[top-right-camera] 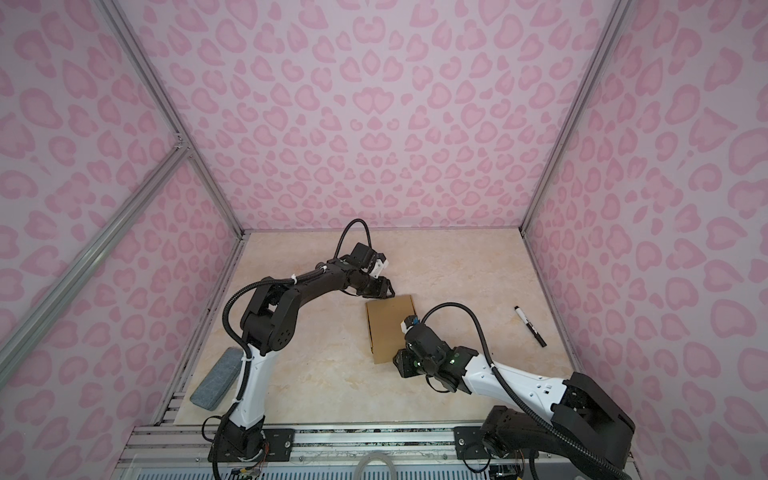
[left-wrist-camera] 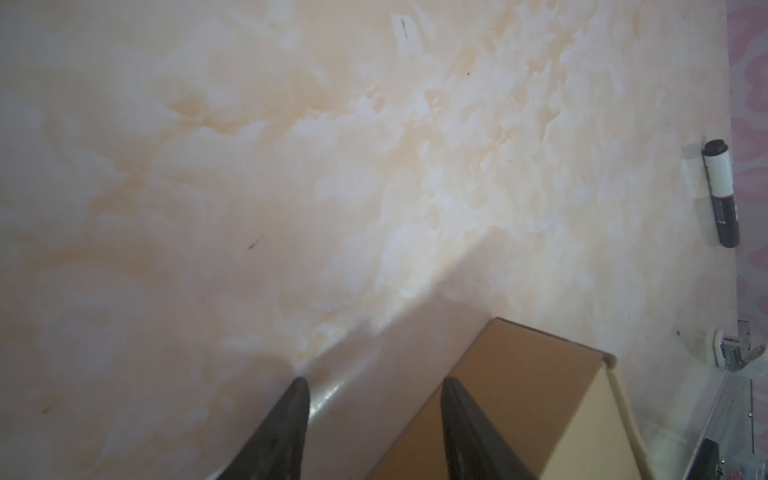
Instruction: Fold the paper box
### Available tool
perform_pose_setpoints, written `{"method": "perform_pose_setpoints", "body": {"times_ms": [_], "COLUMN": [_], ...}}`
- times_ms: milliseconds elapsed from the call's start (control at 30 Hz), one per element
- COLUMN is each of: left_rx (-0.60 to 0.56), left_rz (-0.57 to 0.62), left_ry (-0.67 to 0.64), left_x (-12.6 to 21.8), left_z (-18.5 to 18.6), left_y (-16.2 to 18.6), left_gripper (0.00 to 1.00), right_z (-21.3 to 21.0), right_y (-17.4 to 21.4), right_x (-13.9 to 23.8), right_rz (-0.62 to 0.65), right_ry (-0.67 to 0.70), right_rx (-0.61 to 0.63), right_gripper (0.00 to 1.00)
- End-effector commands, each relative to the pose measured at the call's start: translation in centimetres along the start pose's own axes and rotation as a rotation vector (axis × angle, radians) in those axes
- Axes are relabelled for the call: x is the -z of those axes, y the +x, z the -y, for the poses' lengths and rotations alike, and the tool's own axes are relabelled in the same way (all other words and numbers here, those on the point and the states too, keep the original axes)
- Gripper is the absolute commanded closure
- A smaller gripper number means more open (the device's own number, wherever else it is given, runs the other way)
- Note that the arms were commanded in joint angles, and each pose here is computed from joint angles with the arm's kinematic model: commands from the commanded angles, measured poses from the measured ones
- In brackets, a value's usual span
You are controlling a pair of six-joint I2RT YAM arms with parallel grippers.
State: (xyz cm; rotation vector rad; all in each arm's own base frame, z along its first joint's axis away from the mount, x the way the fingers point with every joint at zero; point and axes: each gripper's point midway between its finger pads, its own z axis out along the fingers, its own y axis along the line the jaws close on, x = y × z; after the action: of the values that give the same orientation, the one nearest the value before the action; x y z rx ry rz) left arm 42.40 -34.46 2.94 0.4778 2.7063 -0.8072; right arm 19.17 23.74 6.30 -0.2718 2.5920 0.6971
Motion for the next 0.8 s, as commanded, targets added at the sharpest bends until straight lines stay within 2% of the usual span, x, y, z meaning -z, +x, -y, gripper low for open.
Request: {"method": "perform_pose_setpoints", "body": {"times_ms": [0,767], "left_rx": [0.028,0.051], "left_rz": [-0.08,-0.126], "left_ry": [-0.028,-0.019], "left_x": [-1.1,-2.2], "left_z": [-1.0,-1.5], "left_y": [2.4,4.8], "left_gripper": [0.45,0.46], "right_z": [0.0,0.8], "right_y": [-0.2,-0.4], "right_x": [-0.1,-0.5], "right_rz": [0.011,0.021], "right_ry": [0.001,0.043], "right_rx": [0.011,0.029], "right_gripper": [0.62,0.62]}}
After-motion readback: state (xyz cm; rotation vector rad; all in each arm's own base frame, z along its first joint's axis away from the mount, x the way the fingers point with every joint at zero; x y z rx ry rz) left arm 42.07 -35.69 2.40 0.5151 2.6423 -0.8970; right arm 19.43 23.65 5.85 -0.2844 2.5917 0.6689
